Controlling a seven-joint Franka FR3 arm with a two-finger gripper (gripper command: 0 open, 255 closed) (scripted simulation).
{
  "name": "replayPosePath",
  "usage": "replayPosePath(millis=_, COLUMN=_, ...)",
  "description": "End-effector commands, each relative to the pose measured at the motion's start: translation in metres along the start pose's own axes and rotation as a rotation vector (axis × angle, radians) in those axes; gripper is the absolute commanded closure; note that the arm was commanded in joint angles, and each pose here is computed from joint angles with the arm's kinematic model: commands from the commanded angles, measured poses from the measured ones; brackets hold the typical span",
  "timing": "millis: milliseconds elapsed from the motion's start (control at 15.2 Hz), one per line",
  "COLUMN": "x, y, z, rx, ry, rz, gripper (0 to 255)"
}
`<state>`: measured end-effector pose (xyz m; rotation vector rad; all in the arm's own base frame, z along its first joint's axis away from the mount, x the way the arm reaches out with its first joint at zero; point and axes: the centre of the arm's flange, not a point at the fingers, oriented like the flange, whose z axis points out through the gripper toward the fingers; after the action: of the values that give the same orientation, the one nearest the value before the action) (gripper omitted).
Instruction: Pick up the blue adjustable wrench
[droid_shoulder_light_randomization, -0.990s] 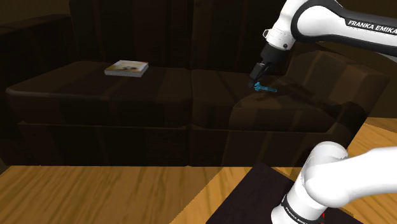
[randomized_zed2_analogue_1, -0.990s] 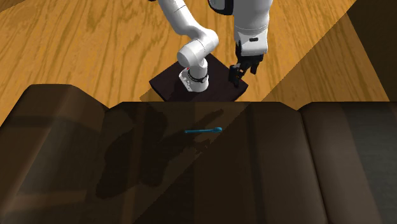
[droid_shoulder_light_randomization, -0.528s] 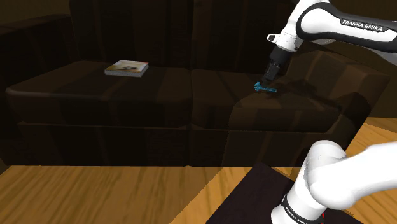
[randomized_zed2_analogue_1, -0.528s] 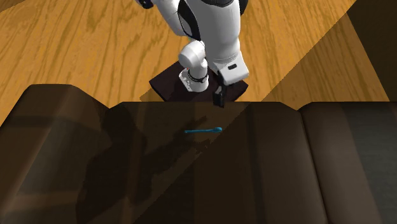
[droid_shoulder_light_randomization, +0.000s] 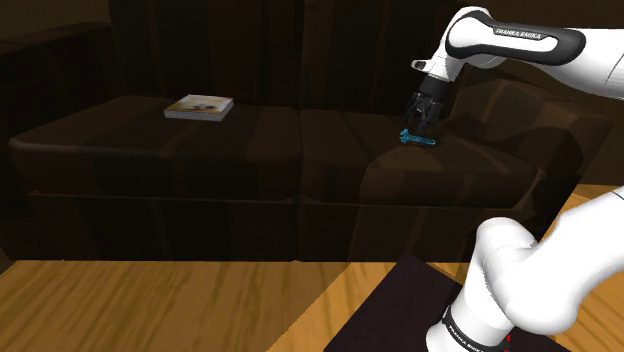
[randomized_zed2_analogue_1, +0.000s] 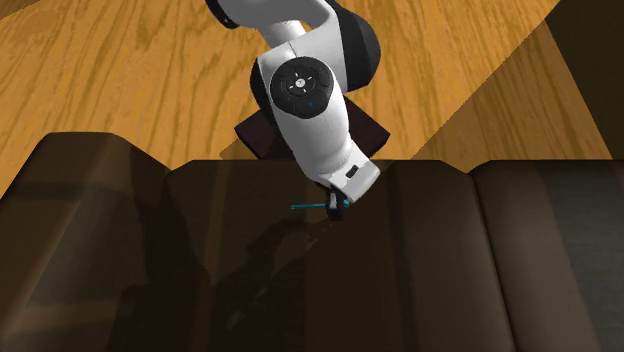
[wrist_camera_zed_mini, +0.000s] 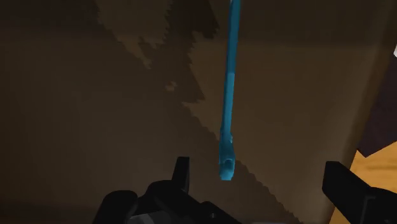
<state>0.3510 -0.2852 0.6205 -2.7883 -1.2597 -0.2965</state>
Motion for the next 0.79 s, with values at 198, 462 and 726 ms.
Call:
replayPosePath(millis=198, x=-0.011, y=0.020, z=0.018, rx=0.020, ry=-0.004, rz=-0.086, gripper=0)
replayPosePath(millis=462, x=-0.016, y=0.019, z=0.042, rx=0.020, ry=-0.004, rz=-0.086, gripper=0)
replayPosePath(millis=726, x=-0.016, y=0.019, z=0.042, rx=0.020, ry=-0.004, rz=-0.086, gripper=255)
